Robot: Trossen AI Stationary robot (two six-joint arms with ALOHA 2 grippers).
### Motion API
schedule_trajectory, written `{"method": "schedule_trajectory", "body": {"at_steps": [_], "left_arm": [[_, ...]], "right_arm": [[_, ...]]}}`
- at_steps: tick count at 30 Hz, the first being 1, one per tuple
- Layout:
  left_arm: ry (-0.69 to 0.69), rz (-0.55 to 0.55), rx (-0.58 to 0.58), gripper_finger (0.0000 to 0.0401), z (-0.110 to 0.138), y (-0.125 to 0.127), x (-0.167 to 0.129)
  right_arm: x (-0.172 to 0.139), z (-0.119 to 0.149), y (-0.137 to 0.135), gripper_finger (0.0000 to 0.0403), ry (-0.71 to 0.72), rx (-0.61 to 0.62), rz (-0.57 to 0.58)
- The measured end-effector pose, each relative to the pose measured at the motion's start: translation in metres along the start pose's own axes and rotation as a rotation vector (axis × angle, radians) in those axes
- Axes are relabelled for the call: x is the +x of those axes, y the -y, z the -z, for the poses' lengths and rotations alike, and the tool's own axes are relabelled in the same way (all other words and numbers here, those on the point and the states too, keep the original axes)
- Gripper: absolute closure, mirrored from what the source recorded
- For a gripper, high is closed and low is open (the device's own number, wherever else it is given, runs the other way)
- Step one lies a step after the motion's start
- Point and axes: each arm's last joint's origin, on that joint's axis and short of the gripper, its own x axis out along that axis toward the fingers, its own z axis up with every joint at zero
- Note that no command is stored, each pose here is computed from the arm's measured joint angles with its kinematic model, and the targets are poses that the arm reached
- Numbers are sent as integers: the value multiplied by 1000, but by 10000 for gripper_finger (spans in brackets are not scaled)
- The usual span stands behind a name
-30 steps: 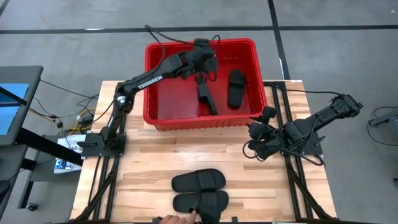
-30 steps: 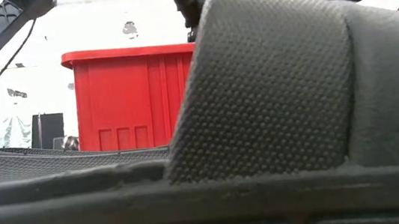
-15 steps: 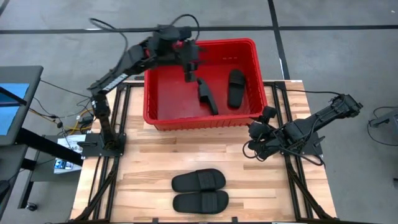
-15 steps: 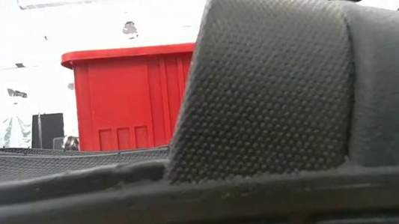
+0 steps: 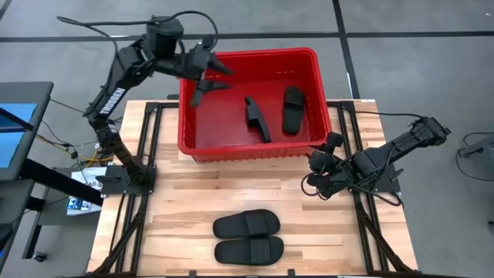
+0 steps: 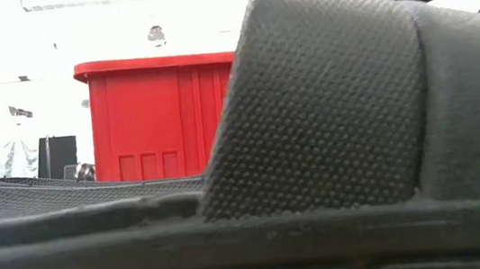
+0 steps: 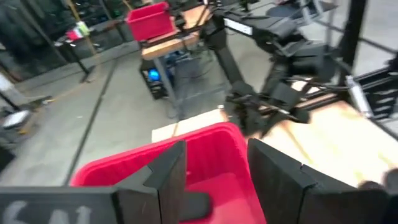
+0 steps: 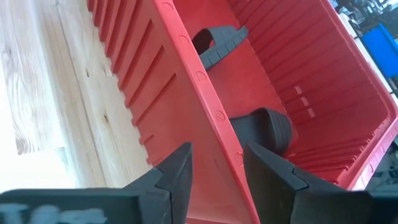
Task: Pick and place slides into bin
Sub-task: Put the black slide into the container
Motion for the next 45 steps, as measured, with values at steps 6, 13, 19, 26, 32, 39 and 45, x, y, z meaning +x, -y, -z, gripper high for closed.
{"method": "schedule_trajectory", "body": {"at_steps": [6,13,19,26,32,39,45], "left_arm": [[-25,67,-63,240,6,3,-13],[8,101,-127,240,9,-5,-22],[26,110,-152,240,13,-10,-33],[1,93,-179,240,19,-14,-42],[-60,66,-227,240,40,-25,-31],[-222,-168,-301,240,89,-48,5],[-459,-321,-287,240,143,-66,52]], "right_arm": [[0,0,0,275,0,39,0],[0,0,0,275,1,64,0],[0,0,0,275,1,65,-1],[0,0,0,278,0,65,-1],[0,0,0,278,0,65,-1],[0,0,0,278,0,64,-2],[0,0,0,278,0,62,-2]]}}
